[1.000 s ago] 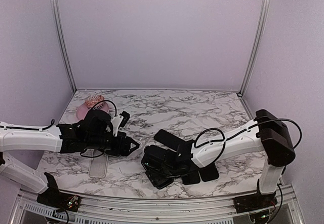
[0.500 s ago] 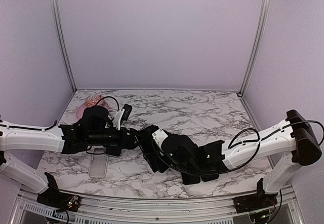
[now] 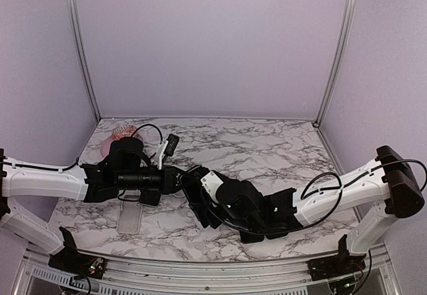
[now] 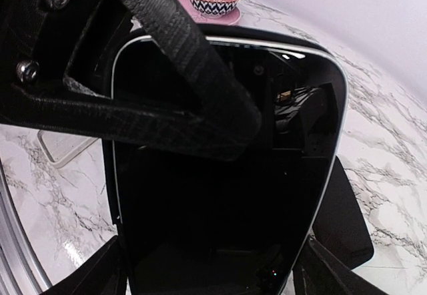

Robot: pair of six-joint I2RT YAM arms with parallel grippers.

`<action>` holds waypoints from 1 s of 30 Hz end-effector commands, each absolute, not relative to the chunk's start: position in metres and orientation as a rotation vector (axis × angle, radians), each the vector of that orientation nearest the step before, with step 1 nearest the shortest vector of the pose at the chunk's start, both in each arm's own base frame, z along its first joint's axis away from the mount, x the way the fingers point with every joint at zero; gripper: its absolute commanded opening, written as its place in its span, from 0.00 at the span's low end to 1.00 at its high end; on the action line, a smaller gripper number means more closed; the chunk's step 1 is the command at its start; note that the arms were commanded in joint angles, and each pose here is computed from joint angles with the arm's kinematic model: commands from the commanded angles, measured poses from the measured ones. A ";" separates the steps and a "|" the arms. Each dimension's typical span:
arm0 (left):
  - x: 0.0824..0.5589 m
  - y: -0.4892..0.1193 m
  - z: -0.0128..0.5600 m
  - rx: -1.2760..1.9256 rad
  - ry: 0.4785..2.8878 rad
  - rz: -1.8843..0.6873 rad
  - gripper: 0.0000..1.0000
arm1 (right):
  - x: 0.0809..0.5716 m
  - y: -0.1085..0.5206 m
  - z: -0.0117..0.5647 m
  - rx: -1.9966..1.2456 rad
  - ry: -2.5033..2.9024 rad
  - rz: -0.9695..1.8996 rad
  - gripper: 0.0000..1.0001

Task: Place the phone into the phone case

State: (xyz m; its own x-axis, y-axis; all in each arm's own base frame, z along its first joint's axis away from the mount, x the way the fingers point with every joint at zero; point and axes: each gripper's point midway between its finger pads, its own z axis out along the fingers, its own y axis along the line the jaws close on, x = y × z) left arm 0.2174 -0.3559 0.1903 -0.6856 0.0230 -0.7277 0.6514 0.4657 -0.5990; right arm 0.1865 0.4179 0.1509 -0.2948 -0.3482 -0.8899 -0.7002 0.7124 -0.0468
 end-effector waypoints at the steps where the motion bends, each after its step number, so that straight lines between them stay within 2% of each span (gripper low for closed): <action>1: 0.207 -0.346 0.162 0.757 2.029 -1.109 0.00 | 0.178 0.405 0.173 -0.860 1.849 0.534 0.94; 2: 0.203 -0.346 0.160 0.809 2.006 -1.091 0.00 | 0.174 0.400 0.172 -0.897 1.846 0.573 0.98; 7: 0.181 -0.350 0.157 1.080 1.836 -0.997 0.00 | 0.151 0.384 0.194 -1.126 1.668 1.015 0.99; 12: 0.168 -0.351 0.147 1.240 1.742 -0.960 0.00 | 0.157 0.383 0.204 -1.219 1.482 1.092 0.99; 14: 0.161 -0.351 0.145 1.295 1.705 -0.965 0.00 | 0.157 0.394 0.204 -1.297 1.431 1.084 0.95; 20: 0.152 -0.349 0.141 1.375 1.642 -0.953 0.00 | 0.153 0.414 0.183 -1.433 1.395 1.108 0.78; 24: 0.153 -0.349 0.139 1.383 1.638 -0.947 0.00 | 0.159 0.423 0.175 -1.451 1.395 1.098 0.53; 30: 0.151 -0.351 0.139 1.392 1.636 -0.964 0.00 | 0.162 0.432 0.164 -1.465 1.414 1.117 0.26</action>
